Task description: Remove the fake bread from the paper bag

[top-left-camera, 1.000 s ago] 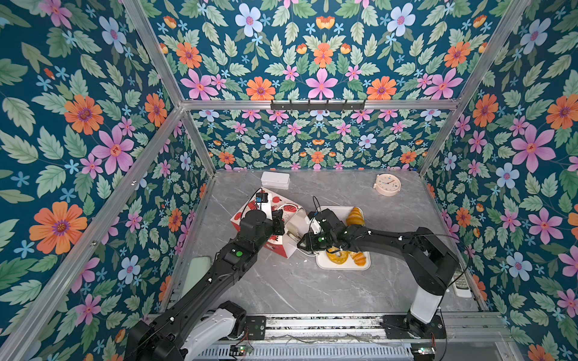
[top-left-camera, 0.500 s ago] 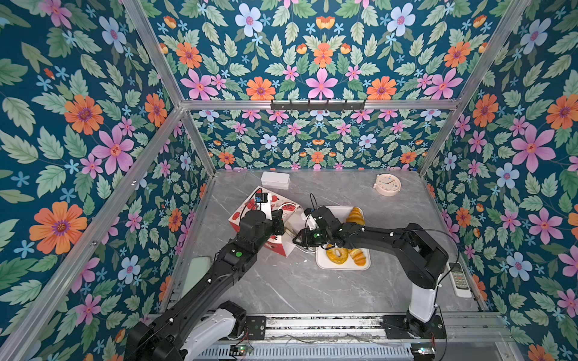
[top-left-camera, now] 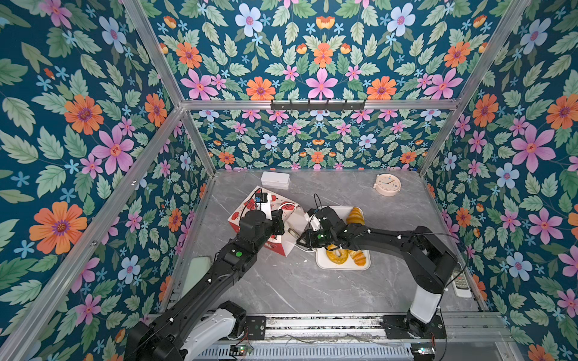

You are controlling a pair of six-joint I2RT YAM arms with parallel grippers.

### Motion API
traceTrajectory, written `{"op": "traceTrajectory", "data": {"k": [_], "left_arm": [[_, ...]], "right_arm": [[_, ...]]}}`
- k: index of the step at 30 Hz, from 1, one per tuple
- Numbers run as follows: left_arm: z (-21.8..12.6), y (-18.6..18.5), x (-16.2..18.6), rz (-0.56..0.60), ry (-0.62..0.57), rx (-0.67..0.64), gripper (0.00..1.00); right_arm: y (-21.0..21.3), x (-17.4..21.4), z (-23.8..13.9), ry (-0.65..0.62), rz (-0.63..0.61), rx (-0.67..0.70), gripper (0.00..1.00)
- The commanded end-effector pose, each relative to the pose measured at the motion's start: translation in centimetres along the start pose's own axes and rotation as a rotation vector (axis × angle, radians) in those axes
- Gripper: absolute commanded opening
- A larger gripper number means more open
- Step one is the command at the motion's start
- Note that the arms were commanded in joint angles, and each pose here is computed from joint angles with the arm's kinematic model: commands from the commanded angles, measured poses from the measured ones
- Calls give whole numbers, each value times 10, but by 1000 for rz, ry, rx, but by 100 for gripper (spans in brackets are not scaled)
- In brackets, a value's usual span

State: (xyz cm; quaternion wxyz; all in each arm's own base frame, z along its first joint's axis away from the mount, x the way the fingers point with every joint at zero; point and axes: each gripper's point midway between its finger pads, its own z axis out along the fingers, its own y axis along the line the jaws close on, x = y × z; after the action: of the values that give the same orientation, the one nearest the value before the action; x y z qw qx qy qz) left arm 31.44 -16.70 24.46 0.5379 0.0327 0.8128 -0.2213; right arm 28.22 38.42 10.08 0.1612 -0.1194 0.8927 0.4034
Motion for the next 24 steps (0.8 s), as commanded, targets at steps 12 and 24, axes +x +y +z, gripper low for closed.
{"op": "traceTrajectory", "data": {"k": [12, 24], "left_arm": [[3, 3, -10, -7, -40, -25, 11], [2, 5, -8, -10, -50, -26, 11]], "right_arm": [[-1, 45, -97, -21, -55, 84, 25], [-32, 98, -198, 49, -53, 356, 26]]}}
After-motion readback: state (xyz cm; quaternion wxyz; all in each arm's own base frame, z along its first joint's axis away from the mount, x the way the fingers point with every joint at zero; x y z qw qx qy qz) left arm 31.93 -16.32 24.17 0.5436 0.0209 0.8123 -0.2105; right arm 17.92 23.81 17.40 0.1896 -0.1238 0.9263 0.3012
